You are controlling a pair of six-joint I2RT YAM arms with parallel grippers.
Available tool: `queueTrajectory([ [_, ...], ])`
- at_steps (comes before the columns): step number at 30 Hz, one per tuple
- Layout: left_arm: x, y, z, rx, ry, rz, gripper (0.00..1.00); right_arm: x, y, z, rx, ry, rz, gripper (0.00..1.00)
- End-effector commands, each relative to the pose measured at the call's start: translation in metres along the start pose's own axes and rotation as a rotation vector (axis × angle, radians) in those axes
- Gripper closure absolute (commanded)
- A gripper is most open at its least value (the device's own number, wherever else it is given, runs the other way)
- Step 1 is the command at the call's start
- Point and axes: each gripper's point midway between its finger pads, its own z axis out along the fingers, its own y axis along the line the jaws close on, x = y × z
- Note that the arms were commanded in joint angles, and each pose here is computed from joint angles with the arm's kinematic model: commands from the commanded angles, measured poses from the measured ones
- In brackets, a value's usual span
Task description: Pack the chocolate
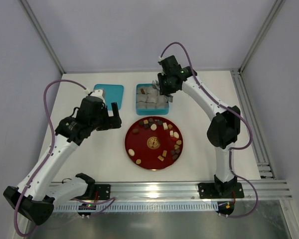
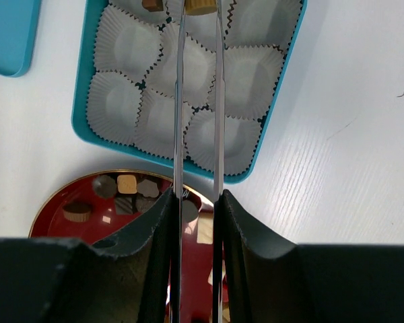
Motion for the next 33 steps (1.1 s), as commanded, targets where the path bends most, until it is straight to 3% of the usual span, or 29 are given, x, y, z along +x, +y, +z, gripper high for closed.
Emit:
queueTrajectory([
  [1, -0.012, 0.001, -0.009, -0.005, -0.04, 0.005, 0.0, -0.031, 0.004, -0.004, -0.02, -0.093, -0.013, 0.68],
  [9, -0.01, 0.003, -0.009, -0.009, -0.036, 0.004, 0.0, -0.028, 0.001, 0.023, 0.001, -0.08, -0.022, 0.68],
  [33, -0.008, 0.004, -0.008, -0.013, -0.031, 0.005, 0.0, -0.007, -0.001, 0.051, 0.006, -0.02, -0.022, 0.66],
])
